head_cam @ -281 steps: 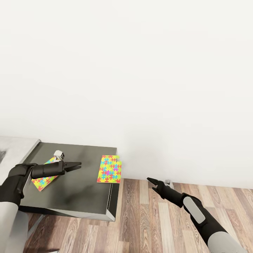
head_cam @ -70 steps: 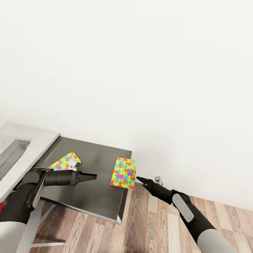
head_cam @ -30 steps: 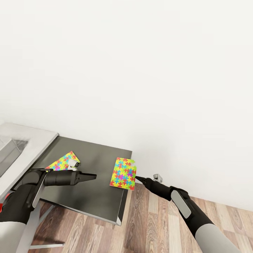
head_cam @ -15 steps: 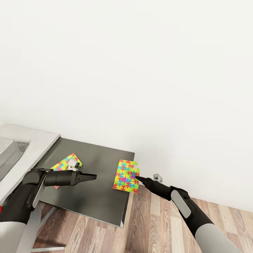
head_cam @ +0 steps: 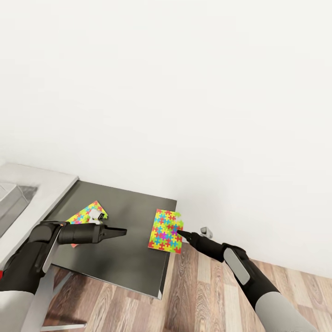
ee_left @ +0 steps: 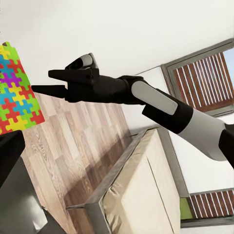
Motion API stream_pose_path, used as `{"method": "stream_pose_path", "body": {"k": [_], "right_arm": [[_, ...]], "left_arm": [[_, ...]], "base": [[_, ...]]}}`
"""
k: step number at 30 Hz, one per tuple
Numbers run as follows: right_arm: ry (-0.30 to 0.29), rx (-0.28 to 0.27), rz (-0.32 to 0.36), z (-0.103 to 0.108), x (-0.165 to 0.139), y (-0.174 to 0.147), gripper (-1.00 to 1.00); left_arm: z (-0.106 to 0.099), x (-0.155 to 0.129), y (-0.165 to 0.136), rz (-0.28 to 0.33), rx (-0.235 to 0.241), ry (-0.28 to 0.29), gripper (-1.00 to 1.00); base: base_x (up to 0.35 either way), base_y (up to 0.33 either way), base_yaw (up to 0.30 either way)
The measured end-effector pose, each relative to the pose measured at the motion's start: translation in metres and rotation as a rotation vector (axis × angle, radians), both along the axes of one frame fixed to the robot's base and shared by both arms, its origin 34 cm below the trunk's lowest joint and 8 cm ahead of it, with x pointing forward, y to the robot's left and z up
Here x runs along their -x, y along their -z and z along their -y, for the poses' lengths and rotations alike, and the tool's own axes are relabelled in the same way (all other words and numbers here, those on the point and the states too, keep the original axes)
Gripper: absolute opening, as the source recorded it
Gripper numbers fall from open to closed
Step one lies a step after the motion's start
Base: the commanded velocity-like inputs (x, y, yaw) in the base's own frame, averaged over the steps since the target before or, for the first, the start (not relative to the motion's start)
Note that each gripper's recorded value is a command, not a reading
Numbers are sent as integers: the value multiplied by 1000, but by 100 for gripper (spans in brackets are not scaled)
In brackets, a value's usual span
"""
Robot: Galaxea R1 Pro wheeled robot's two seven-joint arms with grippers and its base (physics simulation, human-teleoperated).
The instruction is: Put all the toys in the child's room - the three board games (two on the bed and one on the table), the two jigsaw puzzles on the table, and the tennis ball on the table - inside the toy box on the table in the child's room.
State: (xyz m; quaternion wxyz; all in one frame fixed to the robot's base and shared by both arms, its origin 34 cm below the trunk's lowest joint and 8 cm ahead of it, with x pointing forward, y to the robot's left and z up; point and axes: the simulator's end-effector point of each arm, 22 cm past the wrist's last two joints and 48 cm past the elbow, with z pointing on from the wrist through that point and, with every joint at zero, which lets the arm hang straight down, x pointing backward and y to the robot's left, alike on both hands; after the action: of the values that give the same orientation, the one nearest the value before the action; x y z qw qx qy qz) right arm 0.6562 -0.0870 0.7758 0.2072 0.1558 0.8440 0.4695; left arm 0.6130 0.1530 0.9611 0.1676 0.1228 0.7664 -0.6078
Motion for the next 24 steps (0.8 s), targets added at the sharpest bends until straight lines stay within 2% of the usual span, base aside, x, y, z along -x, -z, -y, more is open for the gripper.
{"method": "stream_pose_path", "body": {"k": [24], "right_arm": [[-17, 2, -37, 1, -2, 18, 100]], "left_arm": [[0, -5, 14, -2, 0, 0, 100]], "base": [[0, 0, 0]]}}
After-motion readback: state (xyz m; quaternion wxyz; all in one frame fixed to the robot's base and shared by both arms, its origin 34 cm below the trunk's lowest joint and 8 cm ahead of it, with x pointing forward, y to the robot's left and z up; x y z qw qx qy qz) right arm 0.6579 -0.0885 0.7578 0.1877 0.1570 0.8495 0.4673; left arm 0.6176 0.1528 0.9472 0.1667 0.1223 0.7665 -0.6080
